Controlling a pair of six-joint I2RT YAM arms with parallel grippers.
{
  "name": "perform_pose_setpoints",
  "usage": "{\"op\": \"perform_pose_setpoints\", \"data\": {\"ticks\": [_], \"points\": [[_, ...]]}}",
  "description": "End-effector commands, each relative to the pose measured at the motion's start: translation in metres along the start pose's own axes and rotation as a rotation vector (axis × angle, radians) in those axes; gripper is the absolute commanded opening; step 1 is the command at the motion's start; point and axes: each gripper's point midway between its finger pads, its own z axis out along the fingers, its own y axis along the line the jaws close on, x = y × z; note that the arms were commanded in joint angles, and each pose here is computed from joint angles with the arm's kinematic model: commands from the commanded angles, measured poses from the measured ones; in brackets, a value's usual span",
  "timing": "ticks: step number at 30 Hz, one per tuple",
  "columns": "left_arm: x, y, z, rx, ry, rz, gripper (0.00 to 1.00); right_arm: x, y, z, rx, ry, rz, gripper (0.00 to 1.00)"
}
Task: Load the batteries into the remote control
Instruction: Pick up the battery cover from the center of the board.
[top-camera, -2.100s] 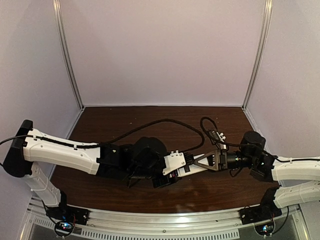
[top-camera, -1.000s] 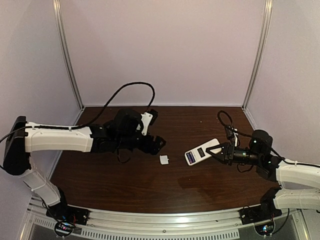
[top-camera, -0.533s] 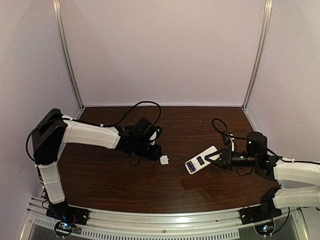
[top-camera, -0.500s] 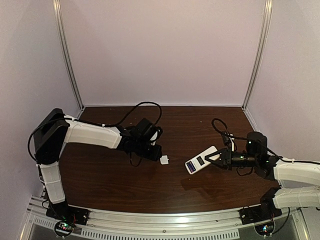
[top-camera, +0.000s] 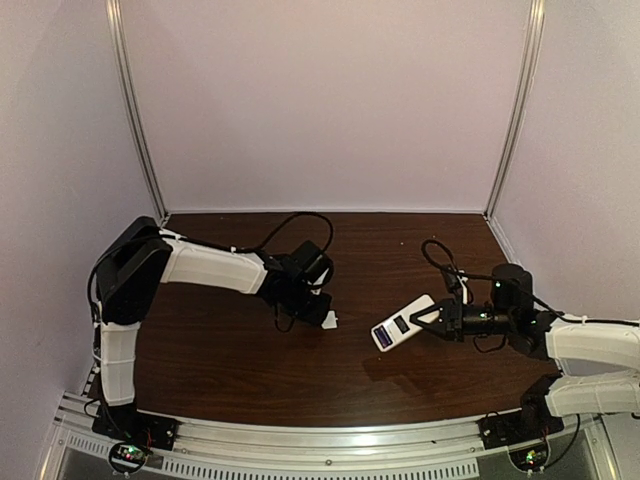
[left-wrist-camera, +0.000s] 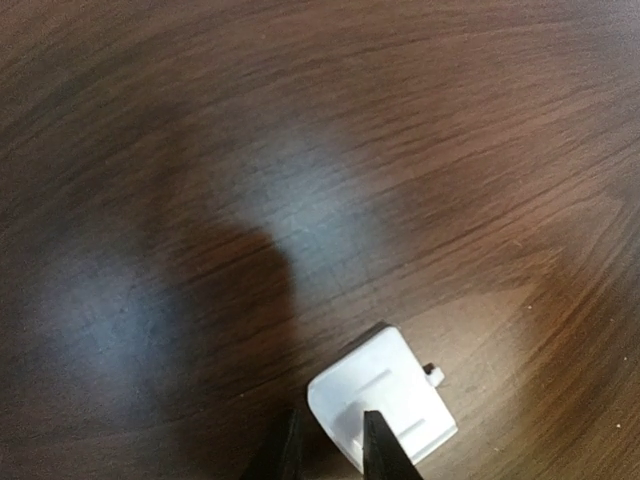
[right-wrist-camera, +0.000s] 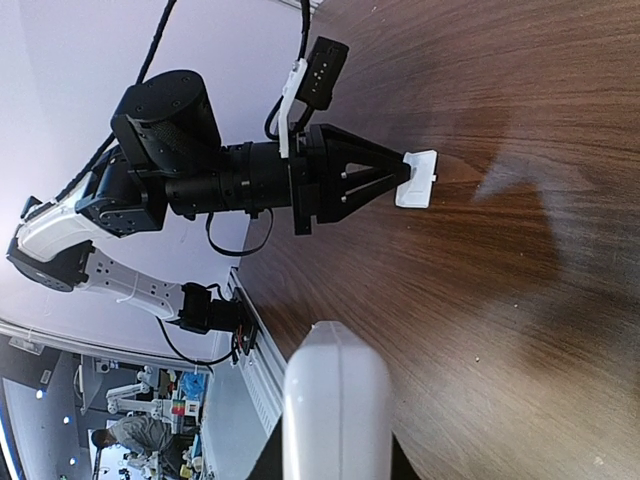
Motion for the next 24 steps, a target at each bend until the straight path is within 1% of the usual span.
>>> {"op": "perform_pose_setpoints", "data": {"ticks": [1, 3, 6, 9, 14, 16, 17, 20, 24], "points": [[0.005, 0.007, 0.01, -0.043, 0.035, -0.011, 0.21, -0.002, 0.0, 0.0, -0.008, 0.003, -0.014, 0.0], [0.006, 0.009, 0.012, -0.052, 0.042, -0.012, 0.17, 0.0, -0.003, 0.001, 0.002, 0.012, -0.008, 0.0], [0.001, 0.014, 0.01, -0.064, 0.037, -0.015, 0.01, 0.003, -0.009, 0.004, 0.015, 0.032, 0.005, 0.0], [-0.015, 0.018, -0.006, -0.085, -0.018, -0.001, 0.0, 0.005, -0.011, 0.007, 0.014, 0.052, 0.019, 0.0], [-0.043, 0.023, -0.044, -0.132, -0.156, 0.011, 0.0, 0.008, -0.003, 0.014, -0.041, 0.075, 0.049, 0.0], [-0.053, 0.016, -0.06, -0.153, -0.221, 0.049, 0.0, 0.009, 0.002, 0.019, -0.062, 0.09, 0.06, 0.0], [-0.056, 0.014, -0.066, -0.19, -0.248, 0.083, 0.0, 0.01, 0.004, 0.022, -0.073, 0.095, 0.065, 0.0], [-0.064, 0.019, -0.087, -0.373, -0.341, 0.171, 0.0, 0.013, 0.006, 0.03, -0.083, 0.118, 0.079, 0.0], [-0.065, 0.013, -0.121, -0.624, -0.457, 0.307, 0.0, 0.015, 0.012, 0.041, -0.122, 0.14, 0.095, 0.0]]}}
